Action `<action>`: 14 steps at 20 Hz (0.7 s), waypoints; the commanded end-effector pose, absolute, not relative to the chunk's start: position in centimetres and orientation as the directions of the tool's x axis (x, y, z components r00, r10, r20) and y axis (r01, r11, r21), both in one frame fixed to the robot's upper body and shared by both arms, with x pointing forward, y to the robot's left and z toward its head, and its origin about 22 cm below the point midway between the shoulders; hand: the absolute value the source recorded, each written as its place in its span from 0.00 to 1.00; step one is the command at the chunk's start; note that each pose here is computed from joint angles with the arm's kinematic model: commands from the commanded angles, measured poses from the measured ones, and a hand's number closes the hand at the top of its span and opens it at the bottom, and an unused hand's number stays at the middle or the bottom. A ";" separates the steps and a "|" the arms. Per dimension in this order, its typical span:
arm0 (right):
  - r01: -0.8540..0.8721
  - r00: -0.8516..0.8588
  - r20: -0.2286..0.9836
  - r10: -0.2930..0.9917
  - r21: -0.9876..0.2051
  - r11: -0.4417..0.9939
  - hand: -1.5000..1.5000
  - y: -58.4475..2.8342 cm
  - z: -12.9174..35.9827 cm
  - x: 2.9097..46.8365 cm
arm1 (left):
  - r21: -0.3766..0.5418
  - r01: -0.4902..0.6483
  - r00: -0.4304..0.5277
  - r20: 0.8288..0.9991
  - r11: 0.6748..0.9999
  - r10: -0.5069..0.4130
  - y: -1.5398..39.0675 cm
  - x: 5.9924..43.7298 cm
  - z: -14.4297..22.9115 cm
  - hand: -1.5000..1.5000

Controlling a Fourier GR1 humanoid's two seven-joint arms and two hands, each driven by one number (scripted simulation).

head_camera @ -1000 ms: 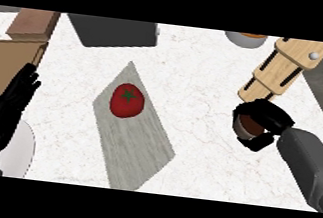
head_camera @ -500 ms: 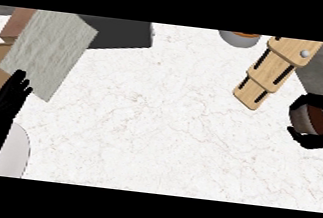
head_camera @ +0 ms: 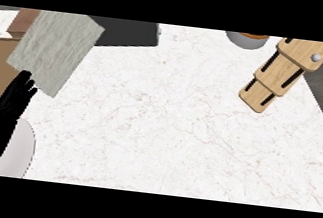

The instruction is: Pick the cupcake from the placemat and place it in the tiered shelf

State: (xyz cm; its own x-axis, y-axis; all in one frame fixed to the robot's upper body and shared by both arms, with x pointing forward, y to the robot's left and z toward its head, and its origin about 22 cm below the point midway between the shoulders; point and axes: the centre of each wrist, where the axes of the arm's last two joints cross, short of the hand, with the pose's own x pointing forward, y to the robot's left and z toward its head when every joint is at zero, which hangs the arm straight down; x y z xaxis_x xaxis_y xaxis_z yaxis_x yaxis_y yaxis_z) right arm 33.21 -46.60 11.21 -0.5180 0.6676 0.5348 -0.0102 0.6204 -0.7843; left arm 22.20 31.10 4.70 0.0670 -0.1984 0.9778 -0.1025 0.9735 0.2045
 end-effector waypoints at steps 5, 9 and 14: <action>-0.015 -0.504 0.619 0.602 -0.703 0.711 1.00 -44.5 17.6 32.1 | 0.212 -0.047 0.027 0.977 0.976 -0.211 29.9 22.7 6.0 0.50; -0.097 -0.520 0.718 0.463 -0.588 0.803 1.00 -41.7 19.6 31.9 | 0.187 -0.056 0.029 0.982 0.981 -0.186 29.8 23.9 6.4 0.50; -0.323 -0.411 0.911 0.038 -0.184 0.928 1.00 -39.1 17.0 33.8 | 0.189 -0.023 0.027 0.982 0.982 -0.188 28.9 23.9 5.6 0.50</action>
State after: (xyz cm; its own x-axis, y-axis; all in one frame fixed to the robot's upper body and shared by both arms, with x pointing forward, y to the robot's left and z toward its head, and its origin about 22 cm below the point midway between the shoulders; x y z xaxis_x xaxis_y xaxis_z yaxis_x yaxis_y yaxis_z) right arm 33.18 -41.28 16.55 -0.4623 0.2403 0.8536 -0.2080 0.9063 -0.3678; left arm 23.22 29.69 5.65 0.0358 -0.1910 0.9809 -0.0389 0.9806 0.1923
